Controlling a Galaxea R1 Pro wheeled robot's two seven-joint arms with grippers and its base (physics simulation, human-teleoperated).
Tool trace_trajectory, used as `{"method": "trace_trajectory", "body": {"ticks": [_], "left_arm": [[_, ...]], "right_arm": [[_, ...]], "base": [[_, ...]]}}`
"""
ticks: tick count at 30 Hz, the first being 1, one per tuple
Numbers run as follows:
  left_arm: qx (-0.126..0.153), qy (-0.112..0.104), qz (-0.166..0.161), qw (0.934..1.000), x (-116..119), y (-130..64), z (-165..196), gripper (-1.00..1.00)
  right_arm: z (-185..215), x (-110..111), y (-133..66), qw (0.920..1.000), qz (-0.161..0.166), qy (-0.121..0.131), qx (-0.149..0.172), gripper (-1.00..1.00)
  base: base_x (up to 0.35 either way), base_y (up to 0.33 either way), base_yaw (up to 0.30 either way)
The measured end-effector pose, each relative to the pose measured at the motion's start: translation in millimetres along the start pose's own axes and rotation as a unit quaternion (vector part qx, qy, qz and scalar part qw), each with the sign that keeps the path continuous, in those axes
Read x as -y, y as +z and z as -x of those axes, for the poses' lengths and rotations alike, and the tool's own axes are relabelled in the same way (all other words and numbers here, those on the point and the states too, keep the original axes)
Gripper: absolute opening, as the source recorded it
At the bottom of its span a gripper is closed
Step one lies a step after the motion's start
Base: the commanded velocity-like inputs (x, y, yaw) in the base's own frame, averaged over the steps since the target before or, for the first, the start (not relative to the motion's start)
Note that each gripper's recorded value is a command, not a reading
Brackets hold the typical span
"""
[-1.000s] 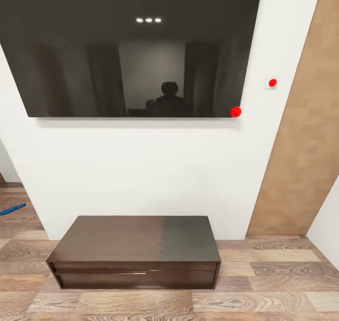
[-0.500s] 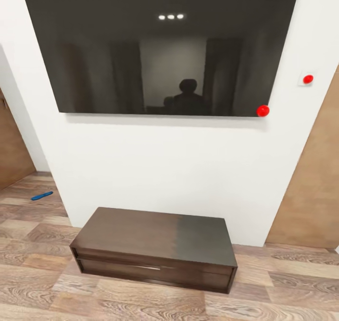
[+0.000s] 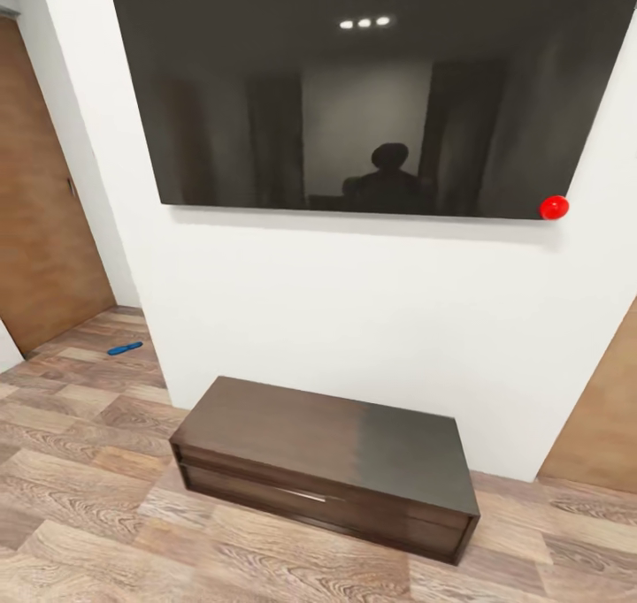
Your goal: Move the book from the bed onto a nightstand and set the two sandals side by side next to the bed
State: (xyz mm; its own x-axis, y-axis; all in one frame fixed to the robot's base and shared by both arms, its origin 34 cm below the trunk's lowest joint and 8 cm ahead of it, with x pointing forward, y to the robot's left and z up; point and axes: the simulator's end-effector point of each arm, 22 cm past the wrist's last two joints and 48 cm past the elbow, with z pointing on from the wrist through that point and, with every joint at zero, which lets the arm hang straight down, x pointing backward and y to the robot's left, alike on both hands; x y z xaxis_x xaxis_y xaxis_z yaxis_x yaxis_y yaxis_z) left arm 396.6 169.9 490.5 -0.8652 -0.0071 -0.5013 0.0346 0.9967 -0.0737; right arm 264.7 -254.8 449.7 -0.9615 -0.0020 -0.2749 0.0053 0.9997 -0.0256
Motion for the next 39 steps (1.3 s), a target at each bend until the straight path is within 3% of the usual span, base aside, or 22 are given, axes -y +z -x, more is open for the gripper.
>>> {"method": "trace_trajectory", "body": {"ticks": [39], "left_arm": [[-0.018,-0.002,0.000,0.9998,0,1.7,-15,1.00]], "right_arm": [[-14,0,0.4,0.9998,0.000,0.000,-0.018,1.00]], "base": [[0.000,0.000,0.252]]}}
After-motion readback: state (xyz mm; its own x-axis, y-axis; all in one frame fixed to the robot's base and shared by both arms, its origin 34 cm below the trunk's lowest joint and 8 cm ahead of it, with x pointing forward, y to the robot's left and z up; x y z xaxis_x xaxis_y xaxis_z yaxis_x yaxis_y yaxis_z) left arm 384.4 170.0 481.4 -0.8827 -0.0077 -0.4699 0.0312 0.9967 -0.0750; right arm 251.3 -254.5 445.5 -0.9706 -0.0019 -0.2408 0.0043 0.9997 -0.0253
